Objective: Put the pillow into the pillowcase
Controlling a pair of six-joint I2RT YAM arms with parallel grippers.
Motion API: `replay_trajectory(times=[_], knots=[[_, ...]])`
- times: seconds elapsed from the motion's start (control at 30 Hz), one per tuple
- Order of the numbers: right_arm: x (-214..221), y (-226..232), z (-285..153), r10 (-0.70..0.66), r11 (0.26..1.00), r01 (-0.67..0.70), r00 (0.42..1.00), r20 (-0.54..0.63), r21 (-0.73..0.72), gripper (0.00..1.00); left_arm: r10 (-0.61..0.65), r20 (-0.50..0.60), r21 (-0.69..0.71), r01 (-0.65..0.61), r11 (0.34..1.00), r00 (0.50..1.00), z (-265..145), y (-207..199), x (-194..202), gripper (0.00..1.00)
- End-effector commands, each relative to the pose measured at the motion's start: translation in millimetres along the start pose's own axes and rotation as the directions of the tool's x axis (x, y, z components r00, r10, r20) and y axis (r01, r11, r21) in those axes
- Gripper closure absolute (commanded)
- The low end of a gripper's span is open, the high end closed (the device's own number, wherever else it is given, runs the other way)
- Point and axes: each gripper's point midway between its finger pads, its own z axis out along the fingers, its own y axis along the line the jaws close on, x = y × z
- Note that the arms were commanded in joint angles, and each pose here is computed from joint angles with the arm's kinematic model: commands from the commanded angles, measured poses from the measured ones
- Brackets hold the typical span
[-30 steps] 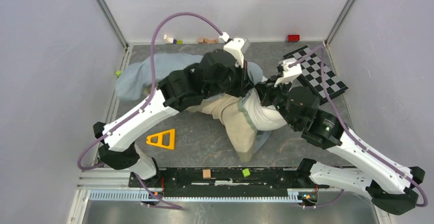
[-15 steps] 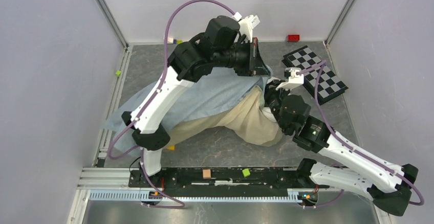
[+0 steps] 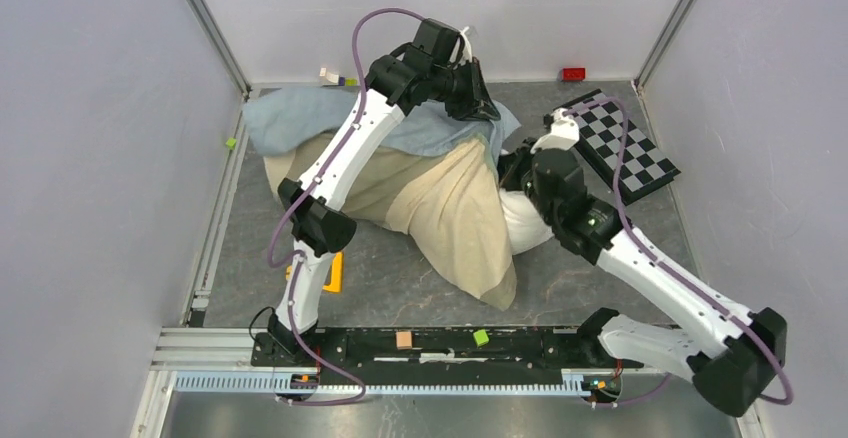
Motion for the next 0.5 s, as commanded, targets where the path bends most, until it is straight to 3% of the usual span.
replay_trajectory(times=[0.0,0.1,0.2,0.33,0.47], knots=[[3,-15,39,0.216,0.964,-0.230,0.970,-0.114,-0.134,1.00,0.095,0.210,0.142,-0.127,0.982,0.973,-24,-45,-49,0.69],[31,-35,60,0.318,0.920,-0.357,0.922,-0.223,-0.163,1.00,0.161,0.240,0.093,-0.187,0.978,0.957,-40,-52,-41,0.37],[32,-49,68,0.337,0.917,-0.370,0.918,-0.210,-0.147,1.00,0.268,0.283,-0.050,-0.265,0.963,0.921,-65,-51,-22,0.16],[28,-59,77,0.334,0.921,-0.366,0.919,-0.210,-0.134,1.00,0.421,0.282,-0.371,-0.307,0.876,0.862,-81,-15,25,0.04],[21,-64,80,0.313,0.932,-0.341,0.929,-0.197,-0.125,1.00,0.454,0.208,-0.556,-0.277,0.784,0.867,-72,46,75,0.02]])
